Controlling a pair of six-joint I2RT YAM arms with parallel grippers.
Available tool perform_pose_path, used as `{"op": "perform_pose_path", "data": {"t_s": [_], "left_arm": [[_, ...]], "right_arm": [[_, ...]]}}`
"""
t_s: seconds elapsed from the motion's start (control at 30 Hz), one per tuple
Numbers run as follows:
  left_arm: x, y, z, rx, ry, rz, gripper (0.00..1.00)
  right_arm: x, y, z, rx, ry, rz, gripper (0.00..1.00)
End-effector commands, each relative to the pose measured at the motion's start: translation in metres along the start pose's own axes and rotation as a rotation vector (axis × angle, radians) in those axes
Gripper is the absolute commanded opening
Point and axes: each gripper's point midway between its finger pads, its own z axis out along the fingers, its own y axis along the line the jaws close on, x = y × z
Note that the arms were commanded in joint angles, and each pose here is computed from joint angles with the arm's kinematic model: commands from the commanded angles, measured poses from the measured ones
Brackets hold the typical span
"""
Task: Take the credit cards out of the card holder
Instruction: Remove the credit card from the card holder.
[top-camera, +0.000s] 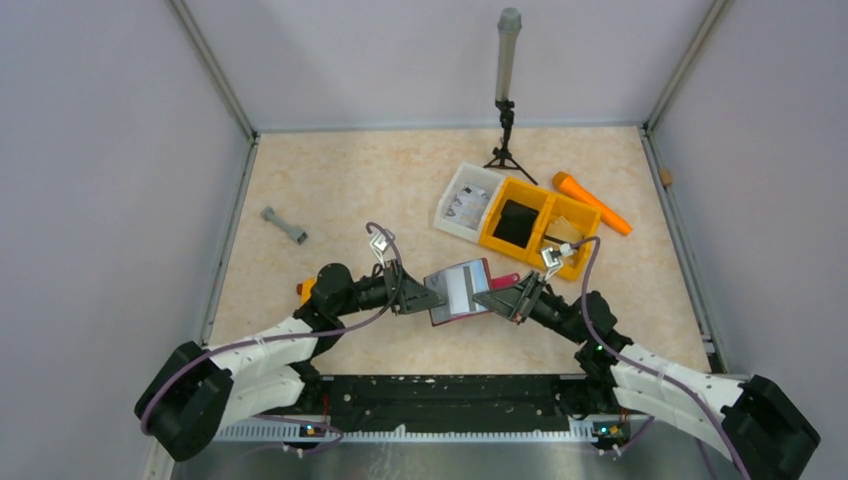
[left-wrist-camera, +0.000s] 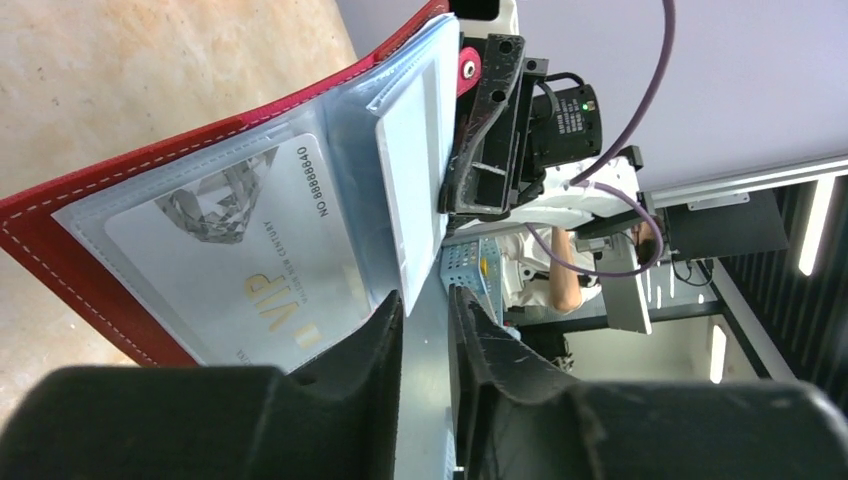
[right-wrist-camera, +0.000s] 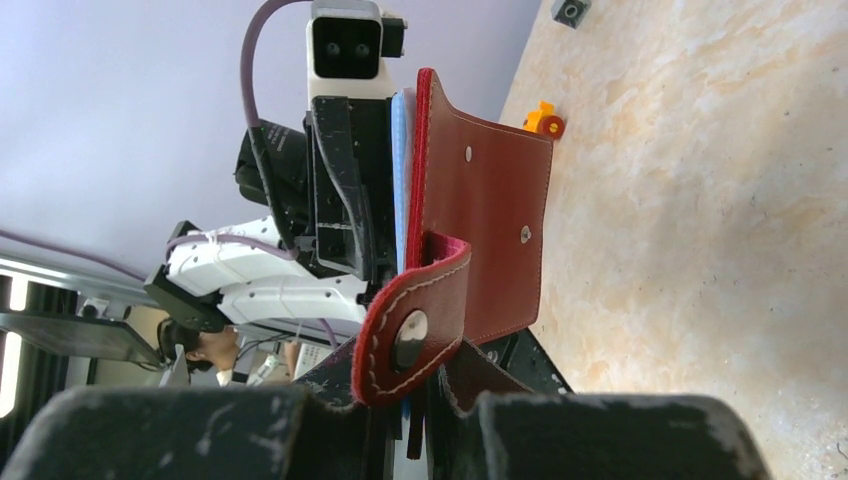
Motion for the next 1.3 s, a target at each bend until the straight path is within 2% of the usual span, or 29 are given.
{"op": "perform_pose_path", "data": {"t_s": [0.0,0.57,0.73,0.77,0.8,0.87,0.9,0.97,1.03,1.07,1.13,1.27], "left_arm": [[-0.007,-0.013,0.006,0.042,0.005,0.039,0.28],[-0.011,-0.022,0.013,0.101,0.021,0.025,0.28],[-0.010,-0.025,0.012,0.131,0.025,0.018,0.04],[-0.009,-0.025,0.011,0.129,0.021,0.018,0.00],[-0.009,-0.023,0.011,0.125,0.018,0.018,0.00],[-0.008,-0.022,0.010,0.115,0.015,0.021,0.00],[-0.008,-0.020,0.009,0.109,0.014,0.022,0.00],[-0.007,-0.019,0.008,0.102,0.012,0.026,0.00],[-0.006,-0.020,0.007,0.103,0.016,0.026,0.00],[-0.006,-0.020,0.007,0.103,0.018,0.025,0.00],[-0.005,-0.020,0.007,0.104,0.021,0.025,0.00],[-0.004,-0.021,0.006,0.103,0.027,0.028,0.00]], "right_arm": [[-0.009,0.027,0.003,-0.108,-0.022,-0.008,0.00],[-0.001,0.024,0.007,-0.100,0.032,0.009,0.00],[0.001,0.022,0.006,-0.101,0.035,0.016,0.00],[0.000,0.021,0.006,-0.102,0.031,0.017,0.04],[0.000,0.021,0.005,-0.102,0.027,0.017,0.08],[-0.002,0.022,0.004,-0.104,0.015,0.017,0.29],[-0.002,0.022,0.004,-0.106,0.011,0.015,0.36],[-0.003,0.023,0.003,-0.109,0.008,0.008,0.43],[-0.004,0.027,0.003,-0.124,0.003,0.003,0.45],[-0.005,0.028,0.003,-0.124,0.001,0.003,0.43],[-0.005,0.028,0.004,-0.122,0.000,0.003,0.27],[-0.006,0.028,0.004,-0.121,-0.005,0.007,0.07]]}}
